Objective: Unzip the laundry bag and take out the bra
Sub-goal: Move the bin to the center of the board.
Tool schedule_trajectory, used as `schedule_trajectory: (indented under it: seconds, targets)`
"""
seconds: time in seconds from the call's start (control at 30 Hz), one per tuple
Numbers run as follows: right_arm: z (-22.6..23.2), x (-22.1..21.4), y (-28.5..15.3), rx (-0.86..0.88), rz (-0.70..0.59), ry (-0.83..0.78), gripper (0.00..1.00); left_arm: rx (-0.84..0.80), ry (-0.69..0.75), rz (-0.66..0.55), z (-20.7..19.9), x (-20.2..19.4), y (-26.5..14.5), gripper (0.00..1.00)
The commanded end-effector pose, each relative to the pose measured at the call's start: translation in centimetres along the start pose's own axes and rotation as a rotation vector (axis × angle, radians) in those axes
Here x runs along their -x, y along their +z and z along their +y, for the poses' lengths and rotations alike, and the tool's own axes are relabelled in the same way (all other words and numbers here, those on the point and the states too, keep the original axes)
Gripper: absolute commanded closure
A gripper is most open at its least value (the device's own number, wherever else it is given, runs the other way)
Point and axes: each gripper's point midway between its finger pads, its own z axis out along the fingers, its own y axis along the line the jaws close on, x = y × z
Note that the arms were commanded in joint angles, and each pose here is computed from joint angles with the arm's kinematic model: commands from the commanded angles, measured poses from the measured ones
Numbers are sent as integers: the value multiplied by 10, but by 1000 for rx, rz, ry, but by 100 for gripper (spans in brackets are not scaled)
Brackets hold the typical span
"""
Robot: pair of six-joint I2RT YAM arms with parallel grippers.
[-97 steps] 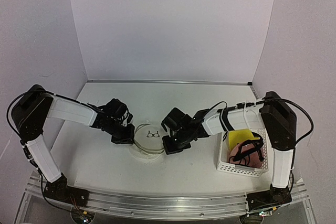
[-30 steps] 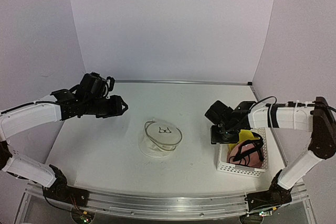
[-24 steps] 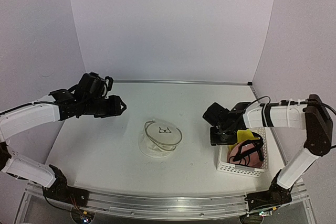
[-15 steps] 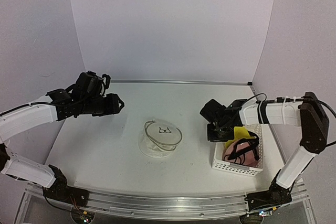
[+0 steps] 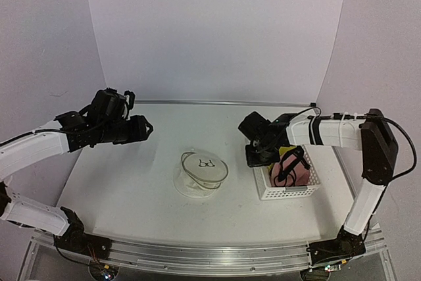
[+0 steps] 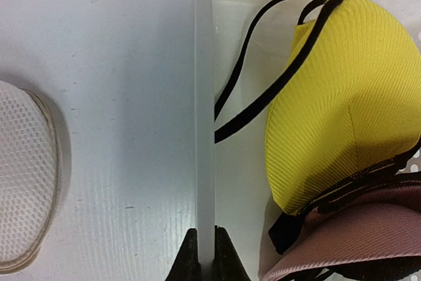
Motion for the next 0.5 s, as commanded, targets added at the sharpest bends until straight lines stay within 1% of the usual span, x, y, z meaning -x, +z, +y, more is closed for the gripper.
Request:
schedule_trajectory:
  seconds: [0.0,0.23,0.4,0.47]
  targets:
    - [36,38,-6,105,-70,-69,100,17,10,-35,5,9,-10,51]
    - [73,60,13,160,-70,-190,100,20,6,-48,6,13,-17,50]
    - [86,73,22,169,-85,-220,100,26,-2,-58,8,15,-24,50]
    - [89,76,23,170,-88,-221,92,32,-3,-61,10,15,-25,50]
